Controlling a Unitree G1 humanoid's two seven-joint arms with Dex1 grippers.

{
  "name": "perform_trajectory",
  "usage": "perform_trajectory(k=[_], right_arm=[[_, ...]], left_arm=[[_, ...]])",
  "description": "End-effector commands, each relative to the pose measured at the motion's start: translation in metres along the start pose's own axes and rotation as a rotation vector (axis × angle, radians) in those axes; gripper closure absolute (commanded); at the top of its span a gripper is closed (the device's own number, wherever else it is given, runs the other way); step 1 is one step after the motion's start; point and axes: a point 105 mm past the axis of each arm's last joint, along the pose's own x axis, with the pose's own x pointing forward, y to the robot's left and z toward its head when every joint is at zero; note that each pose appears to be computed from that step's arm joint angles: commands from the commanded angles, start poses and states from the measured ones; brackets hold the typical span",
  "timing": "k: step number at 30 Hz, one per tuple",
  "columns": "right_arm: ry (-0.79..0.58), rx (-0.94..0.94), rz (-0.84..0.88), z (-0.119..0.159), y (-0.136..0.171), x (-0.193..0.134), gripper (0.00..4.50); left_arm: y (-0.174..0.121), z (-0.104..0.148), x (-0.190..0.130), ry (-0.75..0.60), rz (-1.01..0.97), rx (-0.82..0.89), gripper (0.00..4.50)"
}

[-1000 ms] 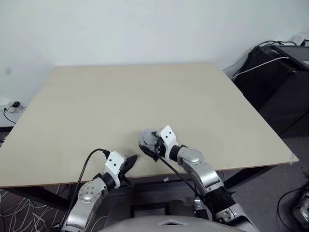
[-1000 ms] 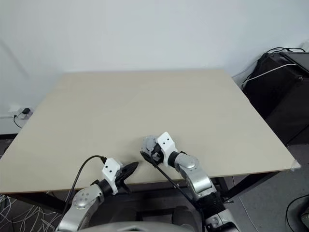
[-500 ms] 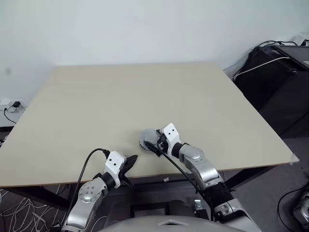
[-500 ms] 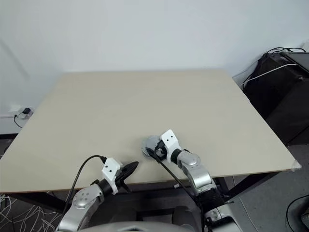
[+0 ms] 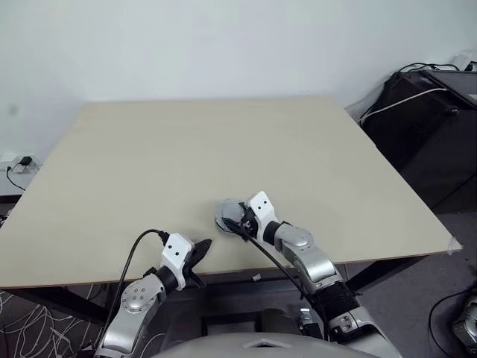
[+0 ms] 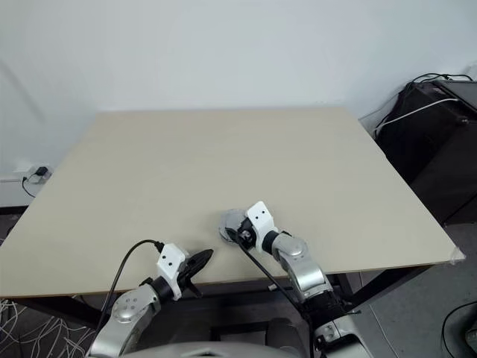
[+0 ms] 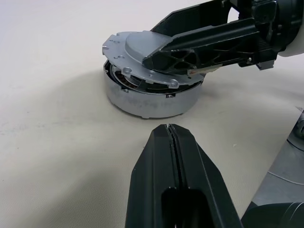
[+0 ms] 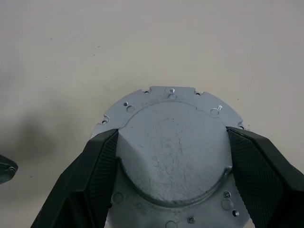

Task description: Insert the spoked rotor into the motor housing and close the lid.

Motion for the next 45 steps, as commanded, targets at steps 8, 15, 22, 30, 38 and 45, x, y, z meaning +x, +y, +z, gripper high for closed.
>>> perform_trajectory(k=[8,15,22,30,38,45], right_arm=[[0.027,-0.108,0.035,0.009,0.004,0.003,1.29],[0.076,-0.099,-0.026,0.006,-0.005,0.008,1.29],[0.128,-0.110,-0.007,0.003,-0.003,0.009,1.29],[0.225,-0.124,0.046,-0.005,-0.001,0.005,1.29],[0.292,-0.119,0.017,-0.013,-0.005,0.005,1.29],[0.338,-0.124,-0.004,-0.020,-0.004,0.007,1.29]], left_arm=[[0.001,0.014,0.003,-0.044,-0.003,0.025,4.50],[0.000,0.015,0.003,-0.046,0.000,0.022,4.50],[0.000,0.020,0.004,-0.050,0.000,0.024,4.50],[0.000,0.025,0.005,-0.052,-0.001,0.027,4.50],[-0.001,0.025,0.004,-0.049,0.002,0.028,4.50],[0.018,0.029,0.008,-0.070,0.117,0.026,4.50]])
